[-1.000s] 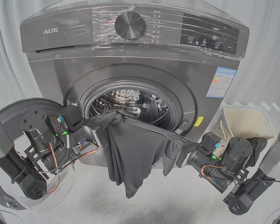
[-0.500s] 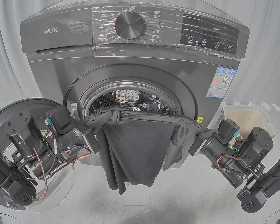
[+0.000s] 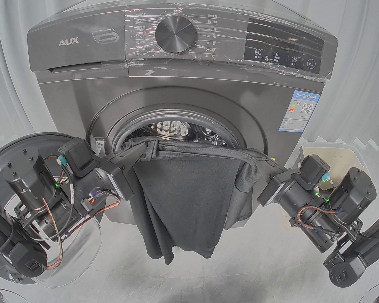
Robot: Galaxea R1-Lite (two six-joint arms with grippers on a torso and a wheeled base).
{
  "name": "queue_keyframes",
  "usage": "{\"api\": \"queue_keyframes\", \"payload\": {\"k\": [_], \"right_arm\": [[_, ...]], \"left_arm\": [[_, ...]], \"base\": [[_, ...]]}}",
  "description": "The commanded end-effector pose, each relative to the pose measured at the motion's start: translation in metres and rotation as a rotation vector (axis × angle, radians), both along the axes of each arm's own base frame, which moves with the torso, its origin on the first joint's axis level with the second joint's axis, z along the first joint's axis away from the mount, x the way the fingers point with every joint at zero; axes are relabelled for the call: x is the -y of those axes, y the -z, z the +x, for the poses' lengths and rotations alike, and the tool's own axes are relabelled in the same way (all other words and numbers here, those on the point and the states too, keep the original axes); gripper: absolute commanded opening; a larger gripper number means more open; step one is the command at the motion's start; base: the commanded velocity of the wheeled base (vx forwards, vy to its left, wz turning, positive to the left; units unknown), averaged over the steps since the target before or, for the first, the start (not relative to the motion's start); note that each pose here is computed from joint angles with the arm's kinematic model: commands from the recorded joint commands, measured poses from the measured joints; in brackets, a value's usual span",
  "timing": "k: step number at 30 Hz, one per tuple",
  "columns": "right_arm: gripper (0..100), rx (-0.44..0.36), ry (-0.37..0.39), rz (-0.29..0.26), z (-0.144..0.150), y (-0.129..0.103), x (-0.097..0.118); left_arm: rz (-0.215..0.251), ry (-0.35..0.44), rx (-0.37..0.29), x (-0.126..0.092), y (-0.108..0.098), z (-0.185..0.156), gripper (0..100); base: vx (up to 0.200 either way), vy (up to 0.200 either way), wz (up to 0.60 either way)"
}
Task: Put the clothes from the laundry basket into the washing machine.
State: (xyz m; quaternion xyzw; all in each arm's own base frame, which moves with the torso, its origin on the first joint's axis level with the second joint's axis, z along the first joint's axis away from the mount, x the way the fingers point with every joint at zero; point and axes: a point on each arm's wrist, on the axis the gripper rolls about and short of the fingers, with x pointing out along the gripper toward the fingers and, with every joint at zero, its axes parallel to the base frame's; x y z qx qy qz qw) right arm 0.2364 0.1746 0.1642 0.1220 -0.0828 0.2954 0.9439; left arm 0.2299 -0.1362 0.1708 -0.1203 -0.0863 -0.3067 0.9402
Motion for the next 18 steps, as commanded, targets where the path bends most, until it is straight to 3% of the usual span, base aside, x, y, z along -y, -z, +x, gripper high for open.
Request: {"api": "queue_keyframes", "payload": {"k": [1,12,13,18], "right_arm": [[0,0.004,-0.001,0.003,-0.001,-0.002,0.000],[0,0.003,-0.003,0.002,-0.001,-0.001,0.000],[0,0.003,-0.003,0.002,-0.001,-0.001,0.000],[0,0.006,-0.004,0.004,0.000,-0.002,-0.001]], "left_arm": [[-0.003,-0.004,0.002,0.000,-0.001,0.000,0],[0.021,0.019,-0.037,0.000,0.009,-0.006,0],[0.023,0.023,-0.044,0.001,0.011,-0.006,100],[0.064,0.072,-0.115,0.008,0.028,-0.018,100]], "base": [[0.000,0.000,0.00],[0.000,0.000,0.00],[0.000,0.000,0.00],[0.000,0.000,0.00]]}}
